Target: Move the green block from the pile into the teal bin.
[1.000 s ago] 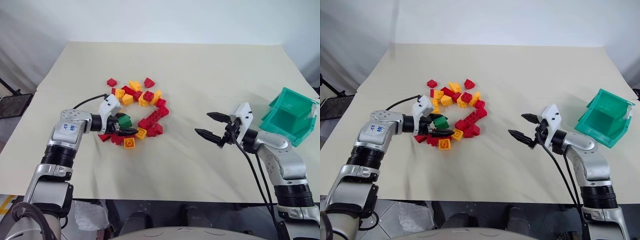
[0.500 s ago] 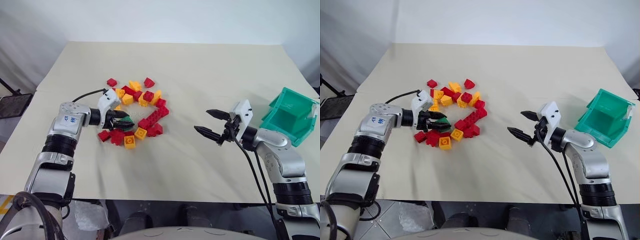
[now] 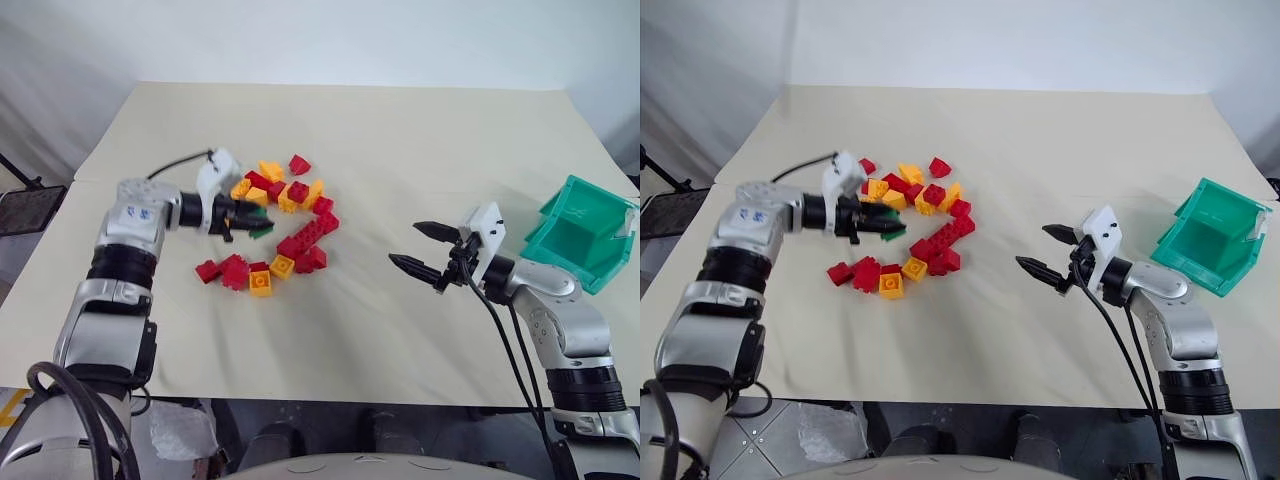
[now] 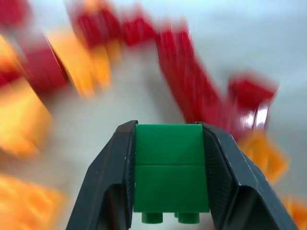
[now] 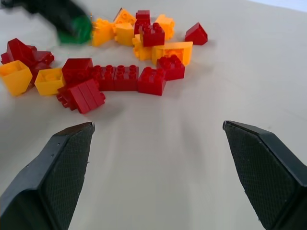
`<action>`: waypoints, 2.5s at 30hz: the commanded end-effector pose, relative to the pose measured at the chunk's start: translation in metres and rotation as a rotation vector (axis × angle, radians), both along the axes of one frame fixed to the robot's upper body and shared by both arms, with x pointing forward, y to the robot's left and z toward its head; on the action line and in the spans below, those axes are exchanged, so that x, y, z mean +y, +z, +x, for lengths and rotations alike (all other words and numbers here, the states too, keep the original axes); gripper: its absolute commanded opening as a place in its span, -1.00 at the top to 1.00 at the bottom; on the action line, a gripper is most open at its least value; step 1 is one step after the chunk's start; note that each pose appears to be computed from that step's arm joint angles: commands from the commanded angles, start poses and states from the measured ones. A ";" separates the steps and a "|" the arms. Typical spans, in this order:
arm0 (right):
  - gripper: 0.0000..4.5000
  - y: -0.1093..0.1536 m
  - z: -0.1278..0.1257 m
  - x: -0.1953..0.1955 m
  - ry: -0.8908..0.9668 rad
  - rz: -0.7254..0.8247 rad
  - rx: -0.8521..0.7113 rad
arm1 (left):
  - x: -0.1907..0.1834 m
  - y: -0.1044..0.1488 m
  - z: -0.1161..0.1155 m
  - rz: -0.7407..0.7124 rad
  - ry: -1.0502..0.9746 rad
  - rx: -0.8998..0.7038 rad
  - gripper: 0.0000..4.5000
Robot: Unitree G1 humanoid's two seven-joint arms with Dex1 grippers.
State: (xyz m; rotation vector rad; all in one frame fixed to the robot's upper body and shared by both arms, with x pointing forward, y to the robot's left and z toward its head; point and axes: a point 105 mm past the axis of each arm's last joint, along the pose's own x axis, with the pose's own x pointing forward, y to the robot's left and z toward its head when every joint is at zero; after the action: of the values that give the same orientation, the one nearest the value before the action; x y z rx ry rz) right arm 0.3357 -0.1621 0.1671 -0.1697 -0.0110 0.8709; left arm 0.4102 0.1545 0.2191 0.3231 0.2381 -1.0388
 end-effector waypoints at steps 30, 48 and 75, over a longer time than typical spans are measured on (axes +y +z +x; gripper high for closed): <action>-1.00 0.028 -0.083 -0.067 0.020 -0.080 0.160 | -0.216 -0.055 -0.068 0.107 -0.527 -0.197 0.33; -1.00 0.015 -0.088 -0.068 0.005 -0.131 0.178 | -0.247 -0.080 -0.083 0.142 -0.637 -0.148 -0.66; -1.00 0.002 -0.033 -0.036 0.192 -0.550 0.246 | -0.017 -0.020 -0.133 -0.309 -0.493 -0.231 -0.99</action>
State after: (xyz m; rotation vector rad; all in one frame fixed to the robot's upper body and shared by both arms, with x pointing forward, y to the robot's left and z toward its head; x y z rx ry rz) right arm 0.2983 -0.1941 0.1712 -0.5099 0.4276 1.0782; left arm 0.2924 0.1225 0.1902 0.1653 -0.1453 -1.4621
